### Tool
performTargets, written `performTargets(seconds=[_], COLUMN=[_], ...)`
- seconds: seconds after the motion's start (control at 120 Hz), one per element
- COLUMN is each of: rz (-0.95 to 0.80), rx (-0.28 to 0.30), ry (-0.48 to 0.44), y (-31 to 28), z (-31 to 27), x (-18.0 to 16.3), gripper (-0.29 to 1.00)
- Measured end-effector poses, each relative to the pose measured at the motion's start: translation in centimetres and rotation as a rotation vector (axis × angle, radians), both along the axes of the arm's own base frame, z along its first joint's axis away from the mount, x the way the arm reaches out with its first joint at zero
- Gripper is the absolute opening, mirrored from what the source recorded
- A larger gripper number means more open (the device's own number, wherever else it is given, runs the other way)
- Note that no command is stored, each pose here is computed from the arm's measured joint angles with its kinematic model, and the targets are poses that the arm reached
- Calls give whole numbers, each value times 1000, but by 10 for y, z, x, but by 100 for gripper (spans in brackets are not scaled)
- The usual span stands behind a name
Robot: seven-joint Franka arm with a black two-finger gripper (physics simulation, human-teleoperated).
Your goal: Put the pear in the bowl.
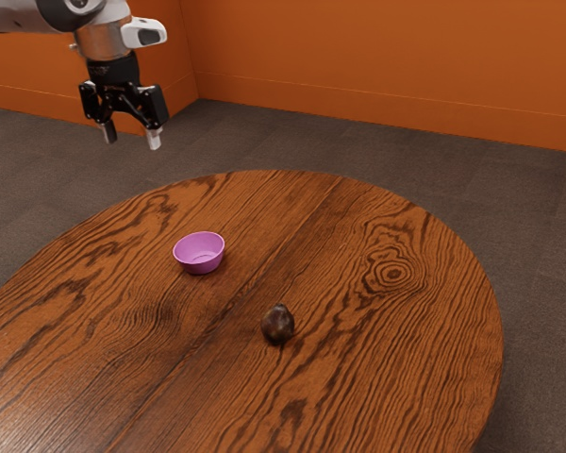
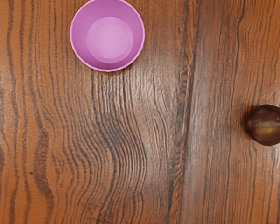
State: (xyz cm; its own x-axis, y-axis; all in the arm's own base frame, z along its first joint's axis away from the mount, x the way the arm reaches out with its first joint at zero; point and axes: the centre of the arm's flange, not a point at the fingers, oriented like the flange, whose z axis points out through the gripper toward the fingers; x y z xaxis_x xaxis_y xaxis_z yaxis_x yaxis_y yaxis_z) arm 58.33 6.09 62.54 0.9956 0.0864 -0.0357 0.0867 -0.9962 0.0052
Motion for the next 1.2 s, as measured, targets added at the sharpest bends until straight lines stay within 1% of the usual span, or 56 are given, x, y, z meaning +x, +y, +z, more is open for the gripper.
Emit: performTargets(seconds=[0.183,0.258,0.3,0.392,0.508,0.617,0.8,0.933,1.033,1.2], rz=[2,-11,-31,-80,-111,-120,-137,-138,-151,-167], rx=[1,-1,-2,-6,-8,-15,-22,-51,-61,-75], ry=[2,11,24,68,75,78,46,18,-8,-22], y=[3,-4,-15,-45,-66,-85,-116,-140,-157,-178], z=[-1,-13,-28,-90,-143,-174,-217,-242,-251,-278], x=[0,7,10,17,20,17,25,33,31,19], gripper=[69,69,69,69,69,69,69,69,69,69])
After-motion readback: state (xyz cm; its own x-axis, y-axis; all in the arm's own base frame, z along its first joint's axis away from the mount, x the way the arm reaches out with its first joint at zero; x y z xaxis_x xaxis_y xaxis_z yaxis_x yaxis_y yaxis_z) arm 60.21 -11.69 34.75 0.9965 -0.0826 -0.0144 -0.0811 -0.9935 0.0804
